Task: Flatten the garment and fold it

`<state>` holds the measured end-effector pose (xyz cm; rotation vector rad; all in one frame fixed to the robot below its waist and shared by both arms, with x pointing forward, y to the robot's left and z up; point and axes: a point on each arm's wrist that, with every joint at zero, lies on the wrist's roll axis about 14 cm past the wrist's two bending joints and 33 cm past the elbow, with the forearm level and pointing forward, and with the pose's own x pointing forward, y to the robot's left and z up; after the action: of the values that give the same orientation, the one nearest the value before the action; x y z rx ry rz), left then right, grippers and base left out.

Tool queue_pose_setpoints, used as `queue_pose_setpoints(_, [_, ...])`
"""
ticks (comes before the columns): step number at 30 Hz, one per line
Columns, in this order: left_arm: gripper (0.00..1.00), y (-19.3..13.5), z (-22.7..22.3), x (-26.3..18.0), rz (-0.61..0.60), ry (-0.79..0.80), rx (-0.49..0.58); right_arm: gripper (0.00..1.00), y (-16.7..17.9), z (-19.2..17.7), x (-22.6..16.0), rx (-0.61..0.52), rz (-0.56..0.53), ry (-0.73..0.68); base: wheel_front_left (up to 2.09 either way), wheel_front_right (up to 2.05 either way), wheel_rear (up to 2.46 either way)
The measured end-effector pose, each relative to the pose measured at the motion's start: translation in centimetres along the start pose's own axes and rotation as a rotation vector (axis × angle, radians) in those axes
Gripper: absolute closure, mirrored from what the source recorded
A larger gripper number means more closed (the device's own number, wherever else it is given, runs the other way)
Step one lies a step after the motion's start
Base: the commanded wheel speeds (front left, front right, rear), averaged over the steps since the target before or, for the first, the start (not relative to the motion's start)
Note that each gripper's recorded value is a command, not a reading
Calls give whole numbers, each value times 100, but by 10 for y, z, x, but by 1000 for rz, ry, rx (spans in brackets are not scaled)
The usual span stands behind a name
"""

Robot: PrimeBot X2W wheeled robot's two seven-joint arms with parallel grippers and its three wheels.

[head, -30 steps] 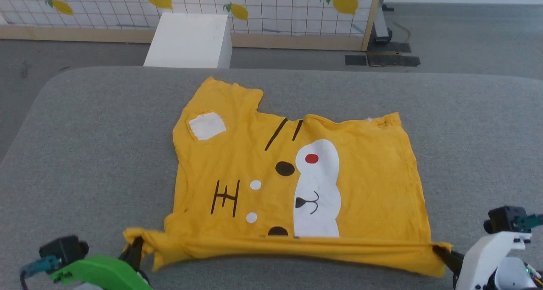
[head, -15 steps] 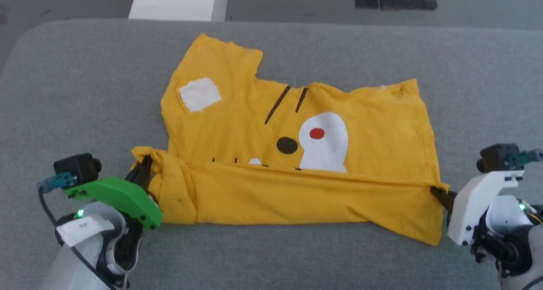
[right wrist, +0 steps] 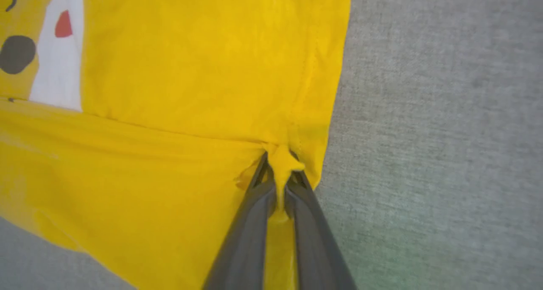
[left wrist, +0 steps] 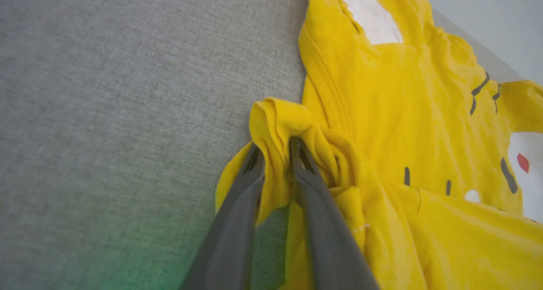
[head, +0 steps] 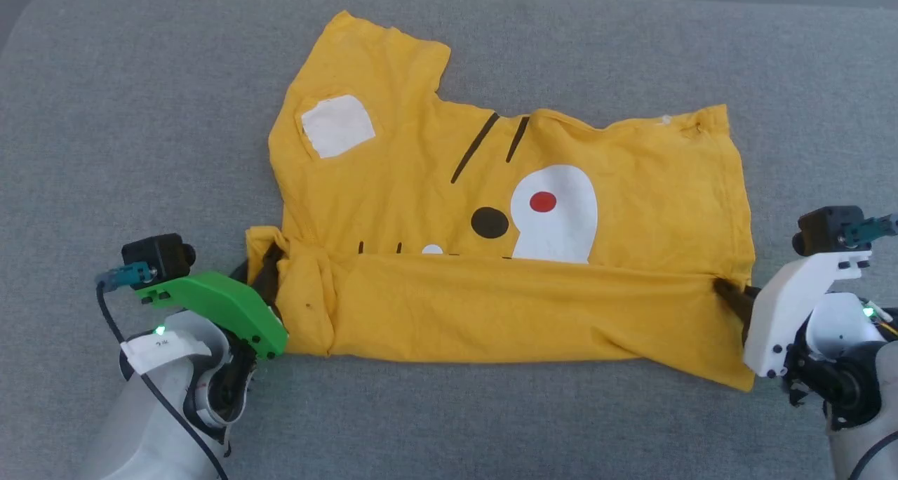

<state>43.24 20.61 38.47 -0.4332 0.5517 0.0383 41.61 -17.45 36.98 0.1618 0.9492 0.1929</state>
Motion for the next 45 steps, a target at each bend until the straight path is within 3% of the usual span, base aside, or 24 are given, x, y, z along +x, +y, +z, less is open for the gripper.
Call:
queue_pose_setpoints(11, [0, 19, 55, -49, 67, -244, -14, 0, -2, 27, -49, 111, 14, -247, 0, 0, 0])
queue_pose_setpoints(18, [0, -10, -1, -85, 23, -8, -28, 0, -4, 17, -80, 154, 3, -309, 0, 0, 0])
queue_pose_setpoints(22, [0, -28, -18, -97, -4, 127, 25, 0, -6, 16, -90, 173, -5, -327, 0, 0, 0])
queue_pose_setpoints(39, [0, -13, -55, -59, 63, 362, 108, 0, -22, 2, -85, 224, -48, -284, 0, 0, 0])
queue_pose_setpoints(40, [64, -12, -56, -58, 66, 369, 108, 0, -22, 1, -84, 221, -52, -280, 0, 0, 0])
queue_pose_setpoints(41, [100, -11, -57, -57, 67, 375, 102, 0, -23, 0, -83, 216, -56, -271, 0, 0, 0])
queue_pose_setpoints(45, [100, -10, -53, -55, 69, 347, 59, 0, -21, 0, -83, 148, -76, -248, 0, 0, 0])
